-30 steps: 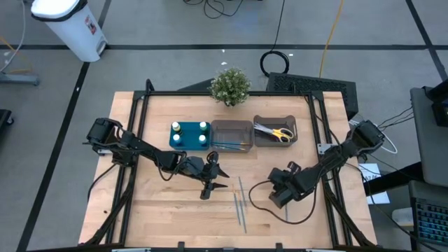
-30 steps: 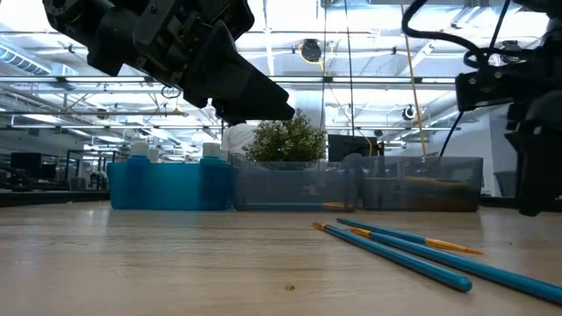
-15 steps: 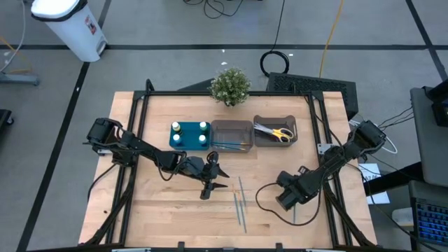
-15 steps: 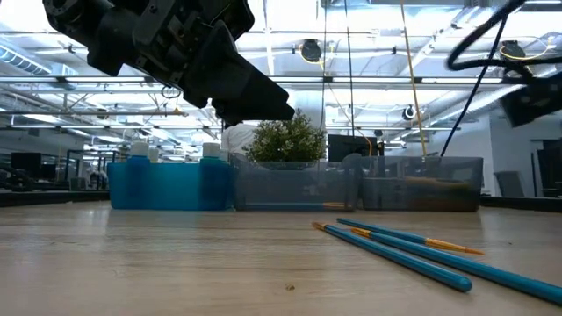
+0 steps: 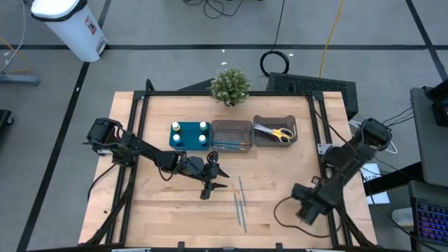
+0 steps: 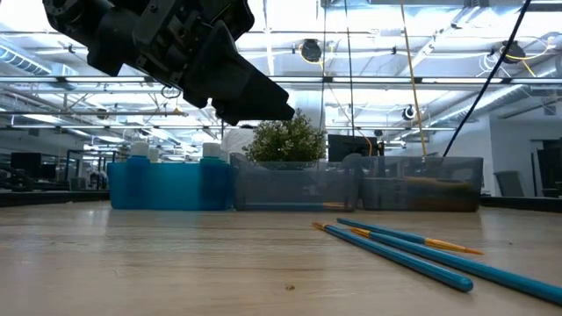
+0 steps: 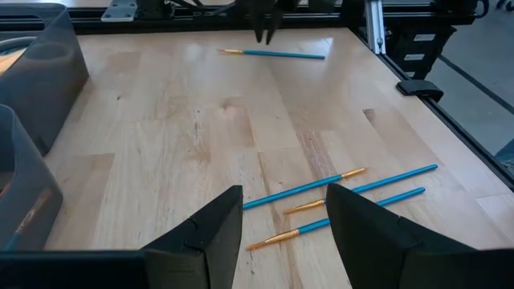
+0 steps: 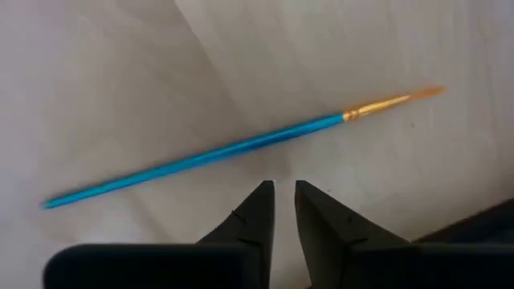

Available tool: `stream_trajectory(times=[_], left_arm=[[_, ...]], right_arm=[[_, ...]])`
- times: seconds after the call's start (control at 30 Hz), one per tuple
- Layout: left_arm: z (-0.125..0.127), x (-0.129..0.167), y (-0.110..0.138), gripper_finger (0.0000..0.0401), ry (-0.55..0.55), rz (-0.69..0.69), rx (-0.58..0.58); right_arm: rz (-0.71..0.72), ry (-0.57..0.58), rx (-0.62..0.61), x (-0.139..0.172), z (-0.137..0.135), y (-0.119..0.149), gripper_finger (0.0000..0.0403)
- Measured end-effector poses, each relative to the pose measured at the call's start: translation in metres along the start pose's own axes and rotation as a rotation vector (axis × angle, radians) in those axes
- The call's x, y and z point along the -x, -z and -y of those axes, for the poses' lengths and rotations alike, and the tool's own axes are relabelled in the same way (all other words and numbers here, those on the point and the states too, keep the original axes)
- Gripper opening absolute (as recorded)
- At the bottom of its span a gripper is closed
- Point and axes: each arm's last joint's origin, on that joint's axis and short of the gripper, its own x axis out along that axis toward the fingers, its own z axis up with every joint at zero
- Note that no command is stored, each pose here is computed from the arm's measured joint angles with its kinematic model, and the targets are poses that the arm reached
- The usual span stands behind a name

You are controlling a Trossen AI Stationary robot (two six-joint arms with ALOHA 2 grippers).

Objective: Pick & Place Paint Supplies
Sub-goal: Put the paint brush into the left black bin

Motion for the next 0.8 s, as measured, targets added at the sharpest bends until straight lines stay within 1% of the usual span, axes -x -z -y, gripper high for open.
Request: stream_trajectory(times=[0.1, 0.27, 0.5, 0.8], left_arm=[[0.0, 0.0, 0.0, 0.0186, 0.0, 0.0, 0.001], [0.0, 0.0, 0.0, 0.0186, 0.0, 0.0, 0.008], [0.0, 0.0, 0.0, 0.0186, 0.0, 0.0, 0.022], [0.0, 0.0, 0.0, 0.0187, 0.0, 0.0, 0.026]], right_arm=[[-0.006, -0.005, 0.021, -0.01, 0.003, 0.007, 0.003], [0.021, -0.022, 0.007, -0.021, 0.008, 0.002, 0.0003], [0.053, -0.016, -0.062, -0.023, 0.012, -0.013, 0.001], [0.068, -0.02, -0.12, -0.022, 0.015, -0.028, 0.0001]])
